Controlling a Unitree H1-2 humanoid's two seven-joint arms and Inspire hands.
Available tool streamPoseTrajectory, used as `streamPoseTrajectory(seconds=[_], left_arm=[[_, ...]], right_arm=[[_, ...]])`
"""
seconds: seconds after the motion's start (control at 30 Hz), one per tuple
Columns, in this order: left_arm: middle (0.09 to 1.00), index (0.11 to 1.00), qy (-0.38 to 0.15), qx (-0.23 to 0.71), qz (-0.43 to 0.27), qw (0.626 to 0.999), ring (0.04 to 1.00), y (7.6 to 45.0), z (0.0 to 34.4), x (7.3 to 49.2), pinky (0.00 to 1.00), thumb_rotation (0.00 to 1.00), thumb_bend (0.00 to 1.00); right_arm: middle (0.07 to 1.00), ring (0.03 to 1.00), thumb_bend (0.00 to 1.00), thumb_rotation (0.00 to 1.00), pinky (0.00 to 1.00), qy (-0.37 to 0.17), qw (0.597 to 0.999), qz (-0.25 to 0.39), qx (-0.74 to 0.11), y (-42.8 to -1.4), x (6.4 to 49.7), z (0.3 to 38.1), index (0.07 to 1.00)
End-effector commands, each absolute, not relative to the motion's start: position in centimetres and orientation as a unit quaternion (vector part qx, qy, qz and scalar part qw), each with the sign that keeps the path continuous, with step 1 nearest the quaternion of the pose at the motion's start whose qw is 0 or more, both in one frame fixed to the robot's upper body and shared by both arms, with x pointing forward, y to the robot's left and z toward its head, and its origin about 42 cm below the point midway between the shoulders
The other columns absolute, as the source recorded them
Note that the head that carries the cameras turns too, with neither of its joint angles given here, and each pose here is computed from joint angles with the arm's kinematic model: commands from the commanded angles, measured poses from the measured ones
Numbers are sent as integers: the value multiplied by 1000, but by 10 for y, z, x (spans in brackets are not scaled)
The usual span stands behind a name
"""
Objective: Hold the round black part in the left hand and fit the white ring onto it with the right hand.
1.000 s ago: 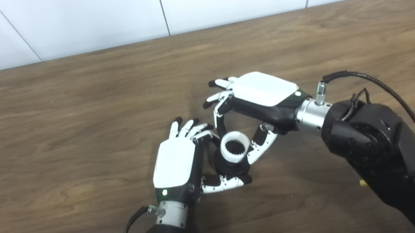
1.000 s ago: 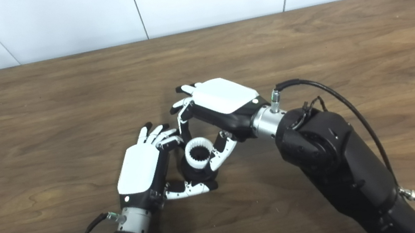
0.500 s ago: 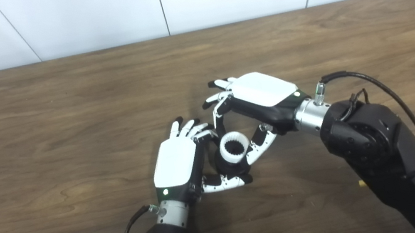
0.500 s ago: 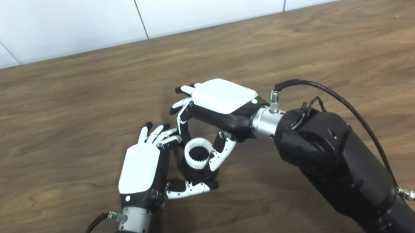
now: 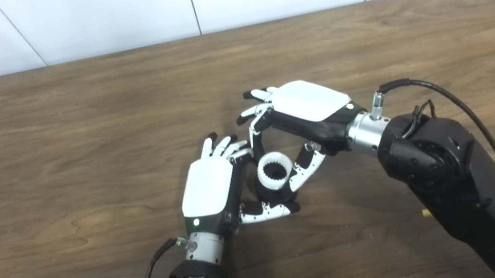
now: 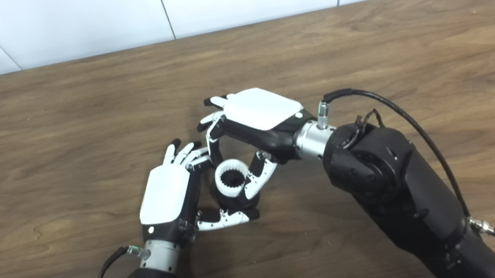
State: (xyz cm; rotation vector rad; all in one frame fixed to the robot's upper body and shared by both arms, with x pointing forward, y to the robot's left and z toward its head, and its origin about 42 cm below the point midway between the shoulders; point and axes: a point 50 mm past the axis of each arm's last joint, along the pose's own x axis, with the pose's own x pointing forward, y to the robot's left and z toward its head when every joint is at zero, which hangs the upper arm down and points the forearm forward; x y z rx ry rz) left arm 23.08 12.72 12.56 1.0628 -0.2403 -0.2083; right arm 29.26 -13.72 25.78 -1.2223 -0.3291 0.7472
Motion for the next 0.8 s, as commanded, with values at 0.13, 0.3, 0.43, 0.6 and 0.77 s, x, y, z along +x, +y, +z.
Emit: streamPoseTrajectory(seconds=[0.13, 0.3, 0.43, 0.6, 0.77], left_arm=[[791, 485, -144, 503, -84, 848, 890, 126, 140, 235, 1000, 56, 519], [791, 485, -144, 504, -85, 848, 890, 126, 142, 235, 1000, 57, 520], [792, 486, -144, 505, -86, 847, 891, 126, 142, 235, 1000, 57, 520], [793, 485, -146, 507, -85, 845, 890, 125, 142, 235, 1000, 57, 520], [792, 486, -146, 507, -86, 845, 891, 125, 142, 235, 1000, 57, 520]], right_arm=[[859, 1000, 522, 136, 1000, -177, 738, 330, -562, -135, 294, 271, 485], [859, 1000, 522, 136, 1000, -175, 739, 329, -562, -136, 294, 271, 484], [859, 1000, 521, 136, 1000, -173, 738, 330, -562, -137, 294, 270, 485], [857, 1000, 522, 136, 1000, -174, 738, 330, -563, -137, 294, 269, 485], [857, 1000, 522, 135, 1000, -173, 736, 331, -565, -135, 294, 267, 485]])
